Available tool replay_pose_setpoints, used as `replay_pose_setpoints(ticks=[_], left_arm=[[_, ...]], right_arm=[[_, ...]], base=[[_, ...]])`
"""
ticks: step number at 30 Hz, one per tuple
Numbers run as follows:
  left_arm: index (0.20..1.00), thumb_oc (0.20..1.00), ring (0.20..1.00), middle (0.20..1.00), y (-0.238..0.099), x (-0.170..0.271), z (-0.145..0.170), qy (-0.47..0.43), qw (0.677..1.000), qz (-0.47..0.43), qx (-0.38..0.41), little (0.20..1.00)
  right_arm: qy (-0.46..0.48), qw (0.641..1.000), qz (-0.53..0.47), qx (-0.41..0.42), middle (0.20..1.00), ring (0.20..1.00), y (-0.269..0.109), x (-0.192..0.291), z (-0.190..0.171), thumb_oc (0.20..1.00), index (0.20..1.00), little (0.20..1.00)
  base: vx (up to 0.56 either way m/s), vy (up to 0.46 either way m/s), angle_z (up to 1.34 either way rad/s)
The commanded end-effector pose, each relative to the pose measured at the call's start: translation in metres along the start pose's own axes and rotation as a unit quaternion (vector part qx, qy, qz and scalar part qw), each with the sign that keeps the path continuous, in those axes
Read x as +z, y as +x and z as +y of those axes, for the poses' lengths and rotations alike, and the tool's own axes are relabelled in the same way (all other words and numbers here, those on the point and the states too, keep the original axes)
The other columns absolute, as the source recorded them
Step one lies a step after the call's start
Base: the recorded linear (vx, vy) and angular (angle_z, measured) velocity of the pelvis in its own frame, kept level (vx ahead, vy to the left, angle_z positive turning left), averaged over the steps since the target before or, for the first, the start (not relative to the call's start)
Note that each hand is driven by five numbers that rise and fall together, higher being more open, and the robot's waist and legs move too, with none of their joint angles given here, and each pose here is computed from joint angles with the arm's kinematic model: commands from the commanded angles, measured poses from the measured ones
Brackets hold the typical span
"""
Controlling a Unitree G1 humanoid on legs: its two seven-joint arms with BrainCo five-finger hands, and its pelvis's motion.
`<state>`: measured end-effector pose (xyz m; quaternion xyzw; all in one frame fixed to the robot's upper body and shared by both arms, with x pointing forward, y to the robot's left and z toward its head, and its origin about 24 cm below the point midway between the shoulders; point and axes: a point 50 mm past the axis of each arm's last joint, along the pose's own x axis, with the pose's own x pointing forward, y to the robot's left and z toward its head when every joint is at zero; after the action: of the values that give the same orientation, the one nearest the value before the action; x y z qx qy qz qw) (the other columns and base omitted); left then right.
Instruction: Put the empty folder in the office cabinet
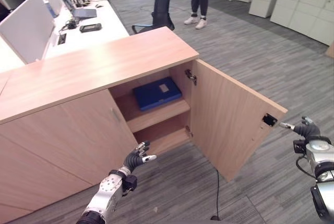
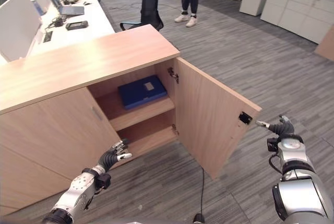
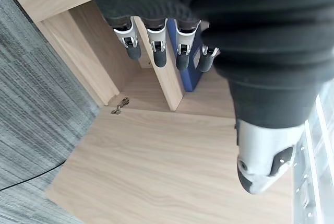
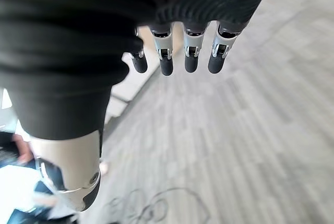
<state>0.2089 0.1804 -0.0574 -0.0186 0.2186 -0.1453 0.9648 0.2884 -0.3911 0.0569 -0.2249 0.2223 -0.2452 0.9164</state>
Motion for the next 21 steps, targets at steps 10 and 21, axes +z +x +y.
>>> replay_pose_setpoints(ticks=[10,21], left_arm=[[1.000,1.000,1.000,1.000,-0.004,0.021,-0.004,0.019,0.998,-0.041,-0.043,1.000],[1.000,1.000,1.000,1.000,-0.003,0.021,0.004,0.006,0.999,-0.049,-0.005,1.000]], right_arm=[[0.064,0.997,-0.029,0.033,1.000,1.000,0.006,0.036,0.042,1.000,1.000,1.000],[0.105,0.977,-0.033,0.180,1.000,1.000,-0.028,0.002,0.138,1.000,1.000,1.000]], base=[[-0.01,0.003,0.10],[0.00,0.014,0.15]])
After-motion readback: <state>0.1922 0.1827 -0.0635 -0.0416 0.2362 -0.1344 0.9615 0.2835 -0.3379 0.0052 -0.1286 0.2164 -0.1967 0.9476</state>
